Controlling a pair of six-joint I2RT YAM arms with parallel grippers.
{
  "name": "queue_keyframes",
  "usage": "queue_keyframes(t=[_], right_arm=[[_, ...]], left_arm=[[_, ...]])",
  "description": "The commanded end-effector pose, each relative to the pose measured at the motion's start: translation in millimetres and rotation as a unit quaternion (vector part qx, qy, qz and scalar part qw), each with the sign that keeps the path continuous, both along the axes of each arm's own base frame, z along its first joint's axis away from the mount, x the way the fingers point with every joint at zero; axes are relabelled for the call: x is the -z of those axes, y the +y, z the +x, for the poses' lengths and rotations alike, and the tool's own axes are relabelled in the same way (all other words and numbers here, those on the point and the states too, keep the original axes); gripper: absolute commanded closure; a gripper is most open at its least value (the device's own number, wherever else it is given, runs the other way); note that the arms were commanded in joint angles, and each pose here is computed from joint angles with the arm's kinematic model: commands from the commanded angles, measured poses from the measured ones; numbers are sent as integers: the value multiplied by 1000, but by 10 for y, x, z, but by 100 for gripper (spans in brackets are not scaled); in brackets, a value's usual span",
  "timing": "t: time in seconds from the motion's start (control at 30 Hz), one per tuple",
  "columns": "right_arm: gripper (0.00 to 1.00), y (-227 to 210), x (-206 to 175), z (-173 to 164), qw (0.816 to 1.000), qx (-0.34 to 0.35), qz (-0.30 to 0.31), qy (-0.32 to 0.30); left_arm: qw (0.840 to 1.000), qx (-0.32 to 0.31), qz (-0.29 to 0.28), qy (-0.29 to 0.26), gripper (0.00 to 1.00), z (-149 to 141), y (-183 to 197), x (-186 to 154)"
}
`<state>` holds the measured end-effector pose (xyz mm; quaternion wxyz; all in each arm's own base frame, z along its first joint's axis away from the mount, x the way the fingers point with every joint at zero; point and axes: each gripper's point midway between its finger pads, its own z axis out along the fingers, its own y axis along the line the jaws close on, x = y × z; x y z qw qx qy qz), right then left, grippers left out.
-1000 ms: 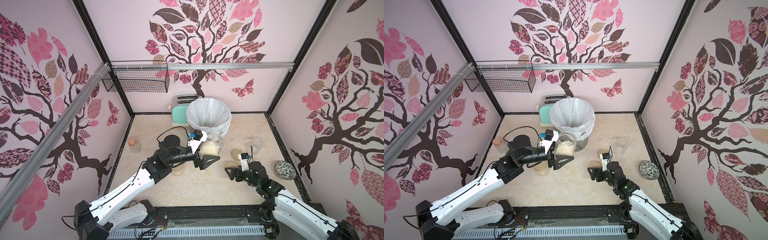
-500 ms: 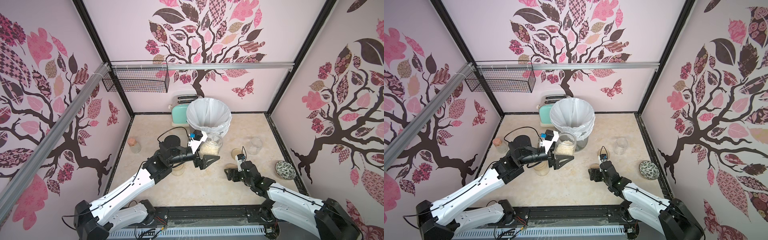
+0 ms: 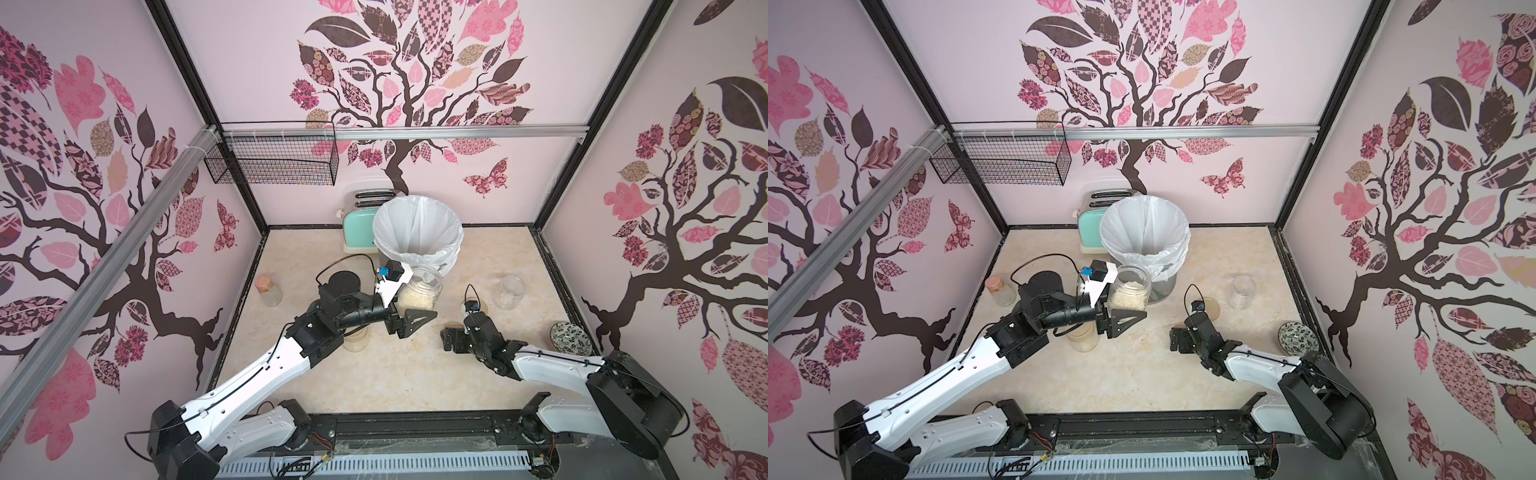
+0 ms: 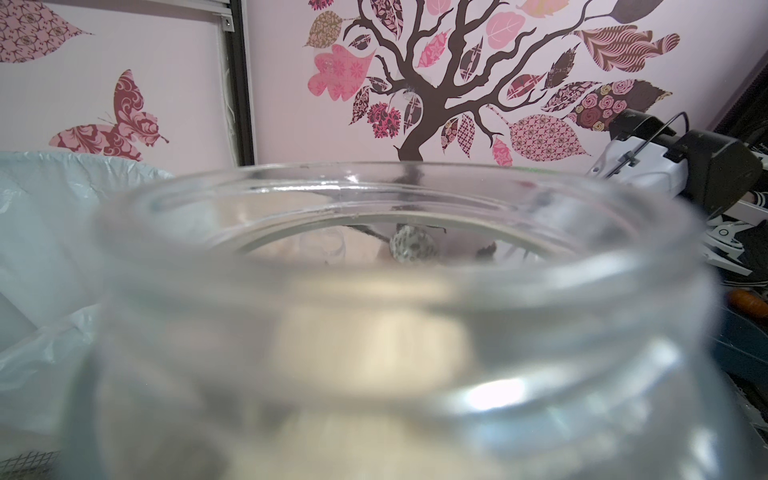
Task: Empty moldy rice from jars
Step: Place the lid at the center of the board.
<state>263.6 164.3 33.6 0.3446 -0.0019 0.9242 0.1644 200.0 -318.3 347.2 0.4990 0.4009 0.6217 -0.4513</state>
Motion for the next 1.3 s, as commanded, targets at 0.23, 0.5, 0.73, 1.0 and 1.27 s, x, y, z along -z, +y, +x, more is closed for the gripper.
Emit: queue_keyframes(t=[0.23,0.5,0.73,1.0,1.27], right_arm=[[0,-84,-579,8,999,10,-4,-35],[1,-256,-1477,-22,992,16,2,-123],[0,-65,-2318,-115,980,-86,-1,-180],[9,172,-3319,-191,948,-172,21,-267],[25,536,-3792,-279,915,-269,57,-296]], left_arm=[[997,1,-55,-59,37,-23,42,-433],[997,-2,-54,-56,37,-1,51,-426],[997,-4,-50,-54,37,32,44,-414],[997,-11,-46,-59,37,113,44,-462],[998,-12,-44,-52,37,228,51,-454]])
